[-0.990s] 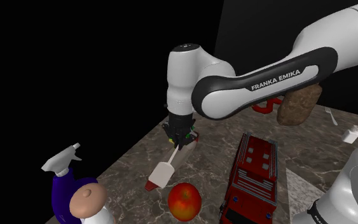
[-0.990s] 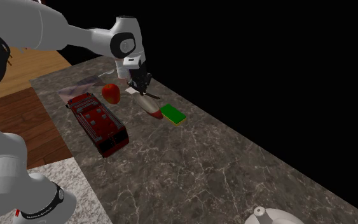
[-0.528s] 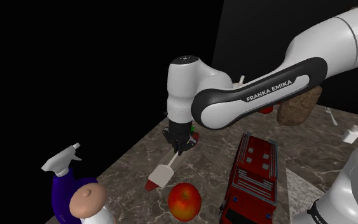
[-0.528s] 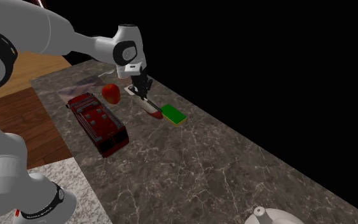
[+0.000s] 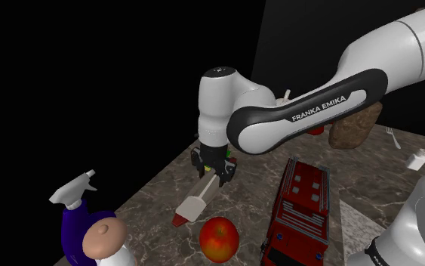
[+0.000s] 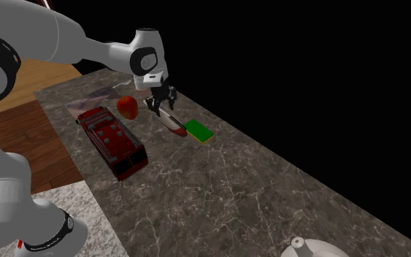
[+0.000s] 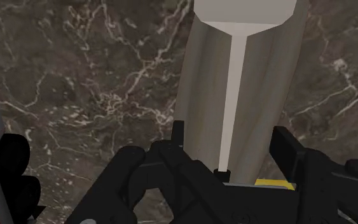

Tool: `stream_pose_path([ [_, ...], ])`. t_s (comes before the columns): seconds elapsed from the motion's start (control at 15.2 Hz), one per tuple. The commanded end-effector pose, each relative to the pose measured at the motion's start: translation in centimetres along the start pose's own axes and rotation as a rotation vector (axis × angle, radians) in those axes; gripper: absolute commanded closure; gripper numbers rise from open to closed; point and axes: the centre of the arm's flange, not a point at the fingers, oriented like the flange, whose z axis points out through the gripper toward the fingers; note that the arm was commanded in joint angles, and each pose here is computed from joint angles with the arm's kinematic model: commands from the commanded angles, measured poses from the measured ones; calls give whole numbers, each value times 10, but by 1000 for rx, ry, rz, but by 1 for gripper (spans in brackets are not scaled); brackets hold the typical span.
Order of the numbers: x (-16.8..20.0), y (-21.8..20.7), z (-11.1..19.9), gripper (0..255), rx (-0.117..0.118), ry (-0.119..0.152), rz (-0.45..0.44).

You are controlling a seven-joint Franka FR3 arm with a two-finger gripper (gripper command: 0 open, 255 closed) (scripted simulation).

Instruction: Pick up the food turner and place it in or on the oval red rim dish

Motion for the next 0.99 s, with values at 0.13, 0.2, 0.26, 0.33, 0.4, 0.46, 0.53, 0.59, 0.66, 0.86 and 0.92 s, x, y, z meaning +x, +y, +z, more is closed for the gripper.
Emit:
stream_pose_path([
  [0.13, 0, 0, 0, 0, 0, 0, 0],
  [0.2, 0, 0, 0, 0, 0, 0, 0],
  [0.26, 0, 0, -13, 0, 0, 0, 0],
  [0.33, 0, 0, -26, 0, 0, 0, 0],
  [0.4, 0, 0, -40, 0, 0, 0, 0],
  [0.46, 0, 0, -50, 0, 0, 0, 0],
  [0.53, 0, 0, -50, 0, 0, 0, 0],
  [0.59, 0, 0, -50, 0, 0, 0, 0],
  [0.66, 0, 0, -50, 0, 0, 0, 0],
  [0.86, 0, 0, -50, 0, 0, 0, 0],
  [0.92, 0, 0, -50, 0, 0, 0, 0],
])
